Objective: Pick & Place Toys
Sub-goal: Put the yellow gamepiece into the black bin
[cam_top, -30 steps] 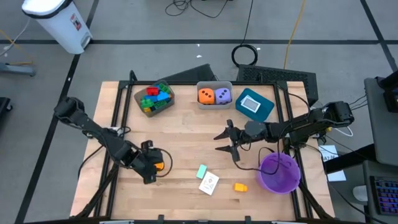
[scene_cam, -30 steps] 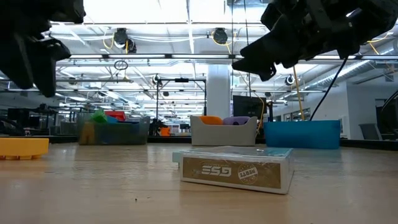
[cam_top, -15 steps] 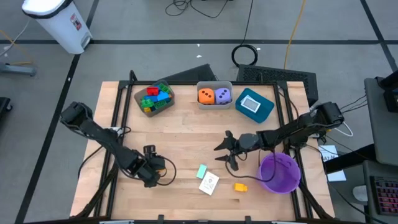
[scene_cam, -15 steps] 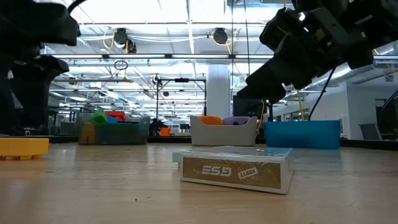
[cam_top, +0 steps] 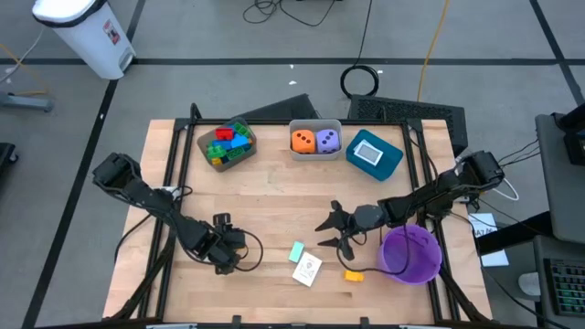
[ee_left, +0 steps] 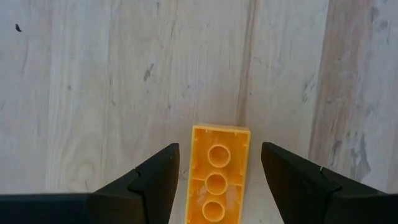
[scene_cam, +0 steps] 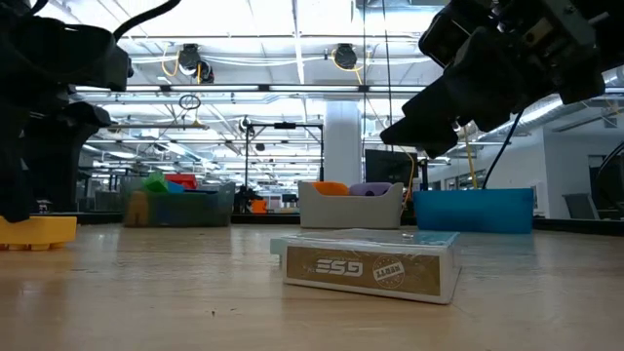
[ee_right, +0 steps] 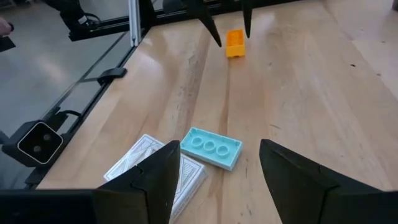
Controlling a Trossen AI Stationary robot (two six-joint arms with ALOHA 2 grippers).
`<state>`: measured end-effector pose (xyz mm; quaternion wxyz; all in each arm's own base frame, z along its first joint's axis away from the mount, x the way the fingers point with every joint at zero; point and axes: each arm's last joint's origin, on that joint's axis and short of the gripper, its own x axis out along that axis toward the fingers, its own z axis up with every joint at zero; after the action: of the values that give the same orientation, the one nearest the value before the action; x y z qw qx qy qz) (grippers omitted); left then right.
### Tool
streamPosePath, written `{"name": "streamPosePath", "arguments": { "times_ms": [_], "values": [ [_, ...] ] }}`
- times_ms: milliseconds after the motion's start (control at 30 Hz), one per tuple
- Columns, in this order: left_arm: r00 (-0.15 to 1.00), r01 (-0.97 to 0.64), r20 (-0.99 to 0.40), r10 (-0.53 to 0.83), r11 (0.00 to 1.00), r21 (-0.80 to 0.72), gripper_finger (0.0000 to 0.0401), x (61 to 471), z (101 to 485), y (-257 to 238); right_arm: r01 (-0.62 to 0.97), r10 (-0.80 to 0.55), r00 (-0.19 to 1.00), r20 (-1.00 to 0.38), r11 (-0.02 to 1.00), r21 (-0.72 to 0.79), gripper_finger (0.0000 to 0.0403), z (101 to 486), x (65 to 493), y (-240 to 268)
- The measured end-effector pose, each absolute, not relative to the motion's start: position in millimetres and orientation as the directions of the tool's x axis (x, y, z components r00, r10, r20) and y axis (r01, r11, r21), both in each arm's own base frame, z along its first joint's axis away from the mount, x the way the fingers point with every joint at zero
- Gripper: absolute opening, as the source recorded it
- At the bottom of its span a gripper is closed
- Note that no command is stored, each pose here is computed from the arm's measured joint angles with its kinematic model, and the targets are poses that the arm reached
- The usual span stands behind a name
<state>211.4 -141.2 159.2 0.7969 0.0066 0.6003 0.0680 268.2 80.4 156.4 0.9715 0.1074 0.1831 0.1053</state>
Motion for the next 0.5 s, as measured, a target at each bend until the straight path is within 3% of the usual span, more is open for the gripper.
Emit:
{"name": "streamPosePath", "arguments": {
  "times_ms": [400, 500],
  "values": [
    [0.262, -0.14, -0.961, 0.091, 0.989, 0.056, 0.0231, 207.6, 145.6, -135.4, -0.179, 0.239, 0.924, -0.299, 0.96, 0.216, 0.0212, 159.8, 269.9, 78.7],
    [0.255, -0.135, -0.962, 0.098, 0.989, 0.065, 0.0213, 207.7, 145.5, -133.8, -0.185, 0.234, 0.936, -0.263, 0.963, 0.198, 0.0212, 163.2, 271.7, 76.0]
  ]
}}
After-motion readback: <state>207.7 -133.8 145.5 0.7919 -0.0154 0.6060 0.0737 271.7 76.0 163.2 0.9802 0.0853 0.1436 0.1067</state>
